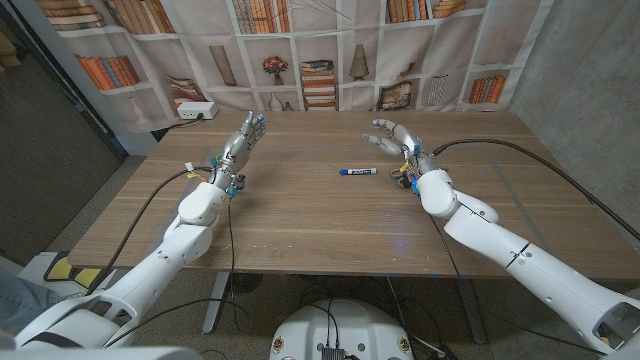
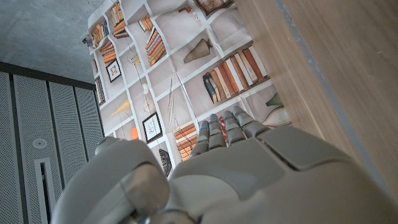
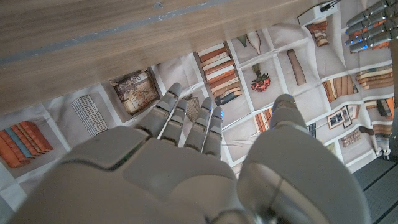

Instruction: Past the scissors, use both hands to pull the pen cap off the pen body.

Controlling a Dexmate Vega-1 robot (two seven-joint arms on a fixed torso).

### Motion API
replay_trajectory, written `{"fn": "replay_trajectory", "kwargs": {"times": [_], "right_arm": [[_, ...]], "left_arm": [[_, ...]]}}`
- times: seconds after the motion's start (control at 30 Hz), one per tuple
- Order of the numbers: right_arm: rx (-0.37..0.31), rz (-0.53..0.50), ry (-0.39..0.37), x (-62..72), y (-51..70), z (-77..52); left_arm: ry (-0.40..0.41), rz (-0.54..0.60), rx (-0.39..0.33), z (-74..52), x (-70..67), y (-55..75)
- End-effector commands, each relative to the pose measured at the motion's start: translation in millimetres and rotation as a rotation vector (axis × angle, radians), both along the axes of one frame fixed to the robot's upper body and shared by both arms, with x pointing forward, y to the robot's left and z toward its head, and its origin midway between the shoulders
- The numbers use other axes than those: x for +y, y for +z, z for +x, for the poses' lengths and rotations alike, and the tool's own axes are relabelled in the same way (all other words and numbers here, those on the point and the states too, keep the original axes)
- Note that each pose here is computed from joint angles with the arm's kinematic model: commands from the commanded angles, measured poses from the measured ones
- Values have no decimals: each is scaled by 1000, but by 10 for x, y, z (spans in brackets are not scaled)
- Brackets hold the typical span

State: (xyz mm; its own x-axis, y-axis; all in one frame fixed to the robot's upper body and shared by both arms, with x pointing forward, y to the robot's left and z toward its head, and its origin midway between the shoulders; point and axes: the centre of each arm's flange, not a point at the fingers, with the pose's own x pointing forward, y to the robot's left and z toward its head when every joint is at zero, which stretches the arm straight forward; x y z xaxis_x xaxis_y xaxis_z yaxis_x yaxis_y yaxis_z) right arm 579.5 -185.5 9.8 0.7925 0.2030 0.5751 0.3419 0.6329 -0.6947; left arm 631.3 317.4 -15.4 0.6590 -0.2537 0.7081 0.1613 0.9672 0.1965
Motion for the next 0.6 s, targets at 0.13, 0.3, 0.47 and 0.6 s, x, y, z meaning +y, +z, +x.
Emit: {"fn": "replay_trajectory", "kwargs": {"times": [0.13,0.3,0.47,0.6], "right_arm": [[27,-227,-123,196,165,-36],[34,-303,-145,260,200,-56],[25,-390,-188,352,222,-77],[29,-443,-222,405,211,-53]], "left_arm": [[-18,1,32,-70,7,-28],[-96,-14,57,-68,-10,-49],[-66,6,37,-147,-25,-23],[-72,0,34,-174,-38,-39]]}}
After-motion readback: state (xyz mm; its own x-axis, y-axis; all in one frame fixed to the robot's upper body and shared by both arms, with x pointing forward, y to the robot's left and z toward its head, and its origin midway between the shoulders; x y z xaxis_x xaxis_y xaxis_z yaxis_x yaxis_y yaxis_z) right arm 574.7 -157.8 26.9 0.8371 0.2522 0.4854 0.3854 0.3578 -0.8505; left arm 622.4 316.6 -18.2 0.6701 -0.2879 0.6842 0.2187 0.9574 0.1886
